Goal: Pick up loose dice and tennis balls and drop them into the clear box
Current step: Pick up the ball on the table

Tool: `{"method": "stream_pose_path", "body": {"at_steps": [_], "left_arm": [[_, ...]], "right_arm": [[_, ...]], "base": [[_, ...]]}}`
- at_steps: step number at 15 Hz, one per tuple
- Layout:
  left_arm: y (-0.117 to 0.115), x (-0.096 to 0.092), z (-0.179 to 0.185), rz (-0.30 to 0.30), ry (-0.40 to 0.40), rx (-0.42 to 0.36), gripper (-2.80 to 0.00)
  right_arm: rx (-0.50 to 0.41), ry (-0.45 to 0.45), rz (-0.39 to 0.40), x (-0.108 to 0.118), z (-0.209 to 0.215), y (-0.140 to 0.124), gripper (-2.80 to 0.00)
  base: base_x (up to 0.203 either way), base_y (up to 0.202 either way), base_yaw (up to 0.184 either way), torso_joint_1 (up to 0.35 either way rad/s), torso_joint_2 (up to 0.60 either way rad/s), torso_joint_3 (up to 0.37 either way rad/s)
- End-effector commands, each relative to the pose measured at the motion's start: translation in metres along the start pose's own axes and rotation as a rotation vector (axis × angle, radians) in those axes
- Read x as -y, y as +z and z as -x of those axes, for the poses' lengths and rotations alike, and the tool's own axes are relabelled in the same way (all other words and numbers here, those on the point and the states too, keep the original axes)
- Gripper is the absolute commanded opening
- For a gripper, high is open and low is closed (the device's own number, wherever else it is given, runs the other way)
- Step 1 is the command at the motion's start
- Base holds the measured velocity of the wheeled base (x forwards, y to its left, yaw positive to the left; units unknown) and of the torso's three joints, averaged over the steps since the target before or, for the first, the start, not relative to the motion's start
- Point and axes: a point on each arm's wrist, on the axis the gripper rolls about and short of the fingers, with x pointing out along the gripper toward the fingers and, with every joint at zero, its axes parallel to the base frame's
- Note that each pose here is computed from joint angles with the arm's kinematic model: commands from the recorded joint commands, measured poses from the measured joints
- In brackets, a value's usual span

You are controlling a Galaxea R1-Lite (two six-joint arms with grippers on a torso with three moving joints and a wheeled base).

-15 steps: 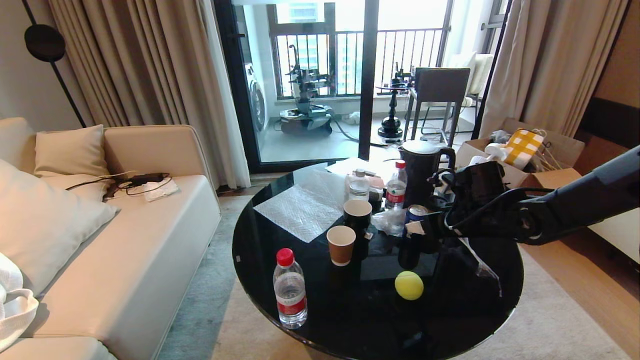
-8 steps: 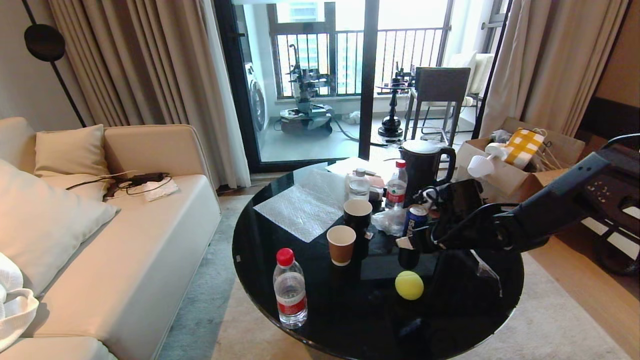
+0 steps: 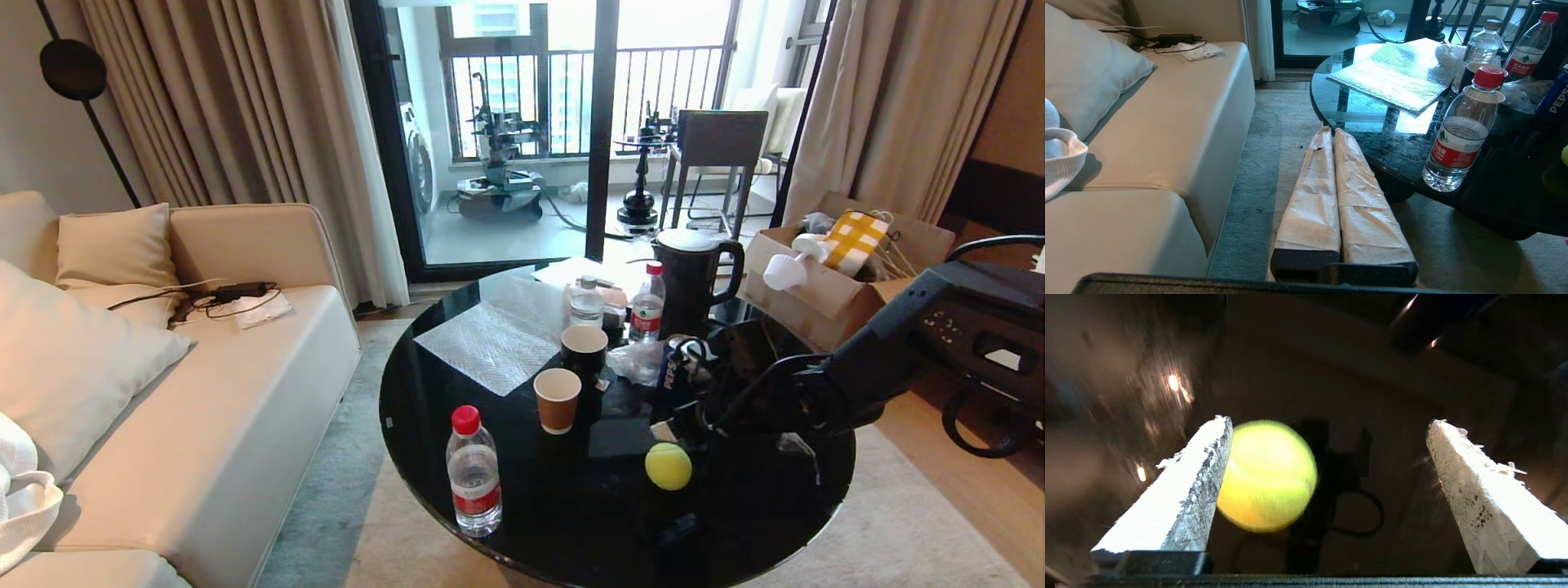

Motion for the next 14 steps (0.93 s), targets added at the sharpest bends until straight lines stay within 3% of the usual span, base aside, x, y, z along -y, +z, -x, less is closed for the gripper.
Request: {"method": "stream_pose_path", "body": {"at_steps": [1,10,12,14], "left_arm": [[0.0,0.0,0.0,0.0,0.0,0.0,-2.8],[0.0,0.0,0.0,0.0,0.0,0.001,-2.8],[0.0,0.0,0.0,0.0,0.0,0.0,-2.8],[0.0,0.0,0.0,0.0,0.0,0.0,-2.8]], "right_arm": [[-0.018,0.004,0.008,-0.001,-0.002,-0.005,0.0],[0.001,0.037,0.037,-0.004,0.003,-0.004,0.0],[0.005,0.12,0.046,-0.008,0.002,-0.005,0.0],[-0.007,0.129,0.048,-0.011,-0.004,-0.009,0.0]], "base": [[0.0,0.0,0.0,0.0,0.0,0.0],[0.0,0.0,0.0,0.0,0.0,0.0],[0.0,0.0,0.0,0.0,0.0,0.0],[0.0,0.0,0.0,0.0,0.0,0.0]]}}
